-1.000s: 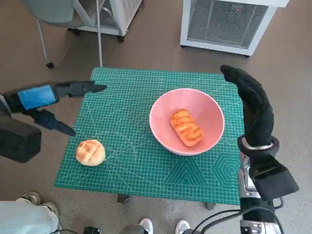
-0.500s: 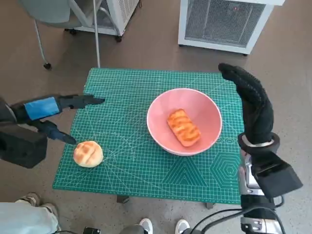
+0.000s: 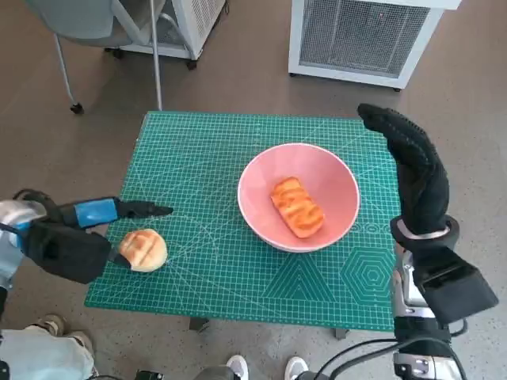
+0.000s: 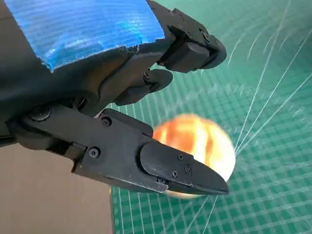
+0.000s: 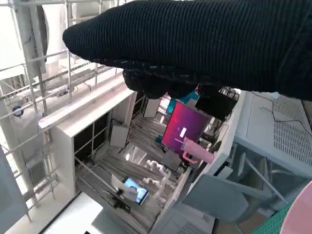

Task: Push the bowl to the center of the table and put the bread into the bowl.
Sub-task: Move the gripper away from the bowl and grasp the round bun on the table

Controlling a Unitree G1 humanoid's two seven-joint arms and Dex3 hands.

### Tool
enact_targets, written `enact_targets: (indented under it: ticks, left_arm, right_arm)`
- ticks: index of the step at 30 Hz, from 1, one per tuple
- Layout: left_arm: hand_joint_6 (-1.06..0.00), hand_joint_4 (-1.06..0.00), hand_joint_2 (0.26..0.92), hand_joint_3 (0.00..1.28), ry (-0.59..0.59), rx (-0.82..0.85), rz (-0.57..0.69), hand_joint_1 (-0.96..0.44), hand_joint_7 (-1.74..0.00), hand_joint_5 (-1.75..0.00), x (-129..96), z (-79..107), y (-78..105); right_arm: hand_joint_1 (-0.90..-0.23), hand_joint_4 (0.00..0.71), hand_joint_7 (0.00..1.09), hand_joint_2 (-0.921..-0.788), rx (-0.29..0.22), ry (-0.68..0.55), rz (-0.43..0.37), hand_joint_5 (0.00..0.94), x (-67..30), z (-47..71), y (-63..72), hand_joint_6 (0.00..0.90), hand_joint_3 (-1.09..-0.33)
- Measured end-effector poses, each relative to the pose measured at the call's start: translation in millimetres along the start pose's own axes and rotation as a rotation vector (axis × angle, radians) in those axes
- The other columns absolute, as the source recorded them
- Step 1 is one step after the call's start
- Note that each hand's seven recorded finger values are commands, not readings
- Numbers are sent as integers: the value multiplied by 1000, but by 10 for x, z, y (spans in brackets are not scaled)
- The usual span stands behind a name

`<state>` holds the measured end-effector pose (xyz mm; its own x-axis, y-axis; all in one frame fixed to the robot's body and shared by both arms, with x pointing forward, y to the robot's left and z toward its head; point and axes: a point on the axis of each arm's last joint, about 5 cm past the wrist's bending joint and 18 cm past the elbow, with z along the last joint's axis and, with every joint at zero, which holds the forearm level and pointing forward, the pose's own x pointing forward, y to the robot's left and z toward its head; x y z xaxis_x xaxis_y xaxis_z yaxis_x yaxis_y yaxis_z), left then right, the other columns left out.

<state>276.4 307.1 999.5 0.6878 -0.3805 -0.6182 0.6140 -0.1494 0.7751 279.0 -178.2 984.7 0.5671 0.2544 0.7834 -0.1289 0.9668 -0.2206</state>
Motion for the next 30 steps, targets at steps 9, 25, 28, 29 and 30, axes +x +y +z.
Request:
enact_targets:
  ticks: [9,25,28,29,30]
  left_arm:
    - [-337,-213,737,3,29,-7,-59,-234,-11,-12,51,-11,-88]
    - [-567,-515,832,13,79,60,-35,-80,-132,-83,127,-19,-219]
    - [-626,-559,891,69,76,98,-1,-33,-750,-622,146,-14,-255]
    - [-655,-595,900,64,75,113,11,-22,-897,-806,151,-15,-271]
    - [-675,-621,906,58,70,125,23,-14,-988,-921,154,-17,-287]
  right_arm:
    - [-690,262,641,-921,-2,1,-3,5,6,7,-11,-1,-835]
    - [-682,259,638,-921,-8,0,-2,4,12,15,-18,-1,-834]
    - [-682,259,638,-921,-7,3,-2,4,8,10,-18,-1,-834]
    - [-682,259,638,-921,-7,5,-2,3,6,7,-18,-1,-834]
    - [-682,259,638,-921,-7,7,-3,3,4,5,-18,-1,-834]
